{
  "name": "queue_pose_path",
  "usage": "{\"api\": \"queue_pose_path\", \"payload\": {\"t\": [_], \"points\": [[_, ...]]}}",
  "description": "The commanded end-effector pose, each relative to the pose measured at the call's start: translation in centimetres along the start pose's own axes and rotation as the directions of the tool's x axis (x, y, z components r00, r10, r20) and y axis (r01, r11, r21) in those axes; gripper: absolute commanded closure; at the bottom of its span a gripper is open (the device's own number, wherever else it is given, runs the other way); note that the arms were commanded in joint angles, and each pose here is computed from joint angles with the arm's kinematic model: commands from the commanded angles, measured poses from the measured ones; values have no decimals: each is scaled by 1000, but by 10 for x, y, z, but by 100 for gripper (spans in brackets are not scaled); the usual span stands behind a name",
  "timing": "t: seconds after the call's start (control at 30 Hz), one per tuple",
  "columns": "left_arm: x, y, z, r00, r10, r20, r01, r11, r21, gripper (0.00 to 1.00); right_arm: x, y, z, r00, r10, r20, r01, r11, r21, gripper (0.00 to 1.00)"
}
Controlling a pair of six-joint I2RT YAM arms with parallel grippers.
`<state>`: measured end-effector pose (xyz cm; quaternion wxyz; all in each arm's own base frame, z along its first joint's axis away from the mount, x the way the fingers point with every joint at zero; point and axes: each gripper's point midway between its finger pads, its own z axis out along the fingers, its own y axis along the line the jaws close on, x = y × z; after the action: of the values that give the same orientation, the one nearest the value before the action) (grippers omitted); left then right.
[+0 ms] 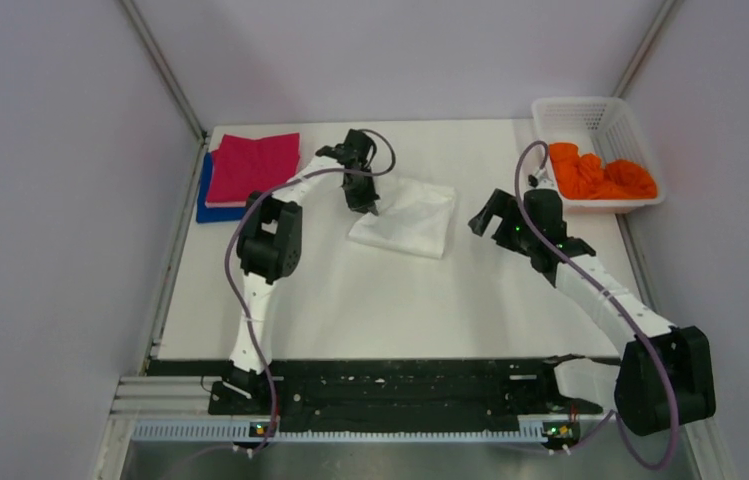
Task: Fold and stack the t-shirts
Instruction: Put the neatly folded tshirt into the corner of the board with the left arm
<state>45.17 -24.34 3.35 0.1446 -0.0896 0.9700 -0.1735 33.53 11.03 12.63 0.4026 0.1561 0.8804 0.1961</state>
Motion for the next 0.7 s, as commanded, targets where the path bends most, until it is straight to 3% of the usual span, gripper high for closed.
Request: {"api": "queue_pose_path", "payload": {"t": [0.0,0.1,0.17,0.3,0.5,0.67], "points": [[-29,35,-13,986,120,112,-80,948,-309,100,-11,-1,-20,997,-21,76,22,1000,-9,1],[-68,45,-50,942,219,255,-92,898,-431,100,-9,-6,-27,996,-31,89,30,1000,8,1],[-96,54,-82,887,298,352,-71,842,-534,100,-10,-11,-31,994,-40,101,37,999,28,1],[-138,60,-149,773,456,441,-58,743,-666,100,-12,-16,-34,992,-46,113,40,998,55,1],[-175,66,-219,634,619,463,-44,627,-778,100,-12,-20,-31,992,-48,113,40,996,75,1],[-191,72,-258,574,679,458,-28,575,-817,100,-11,-21,-30,993,-61,98,52,995,86,1]]}}
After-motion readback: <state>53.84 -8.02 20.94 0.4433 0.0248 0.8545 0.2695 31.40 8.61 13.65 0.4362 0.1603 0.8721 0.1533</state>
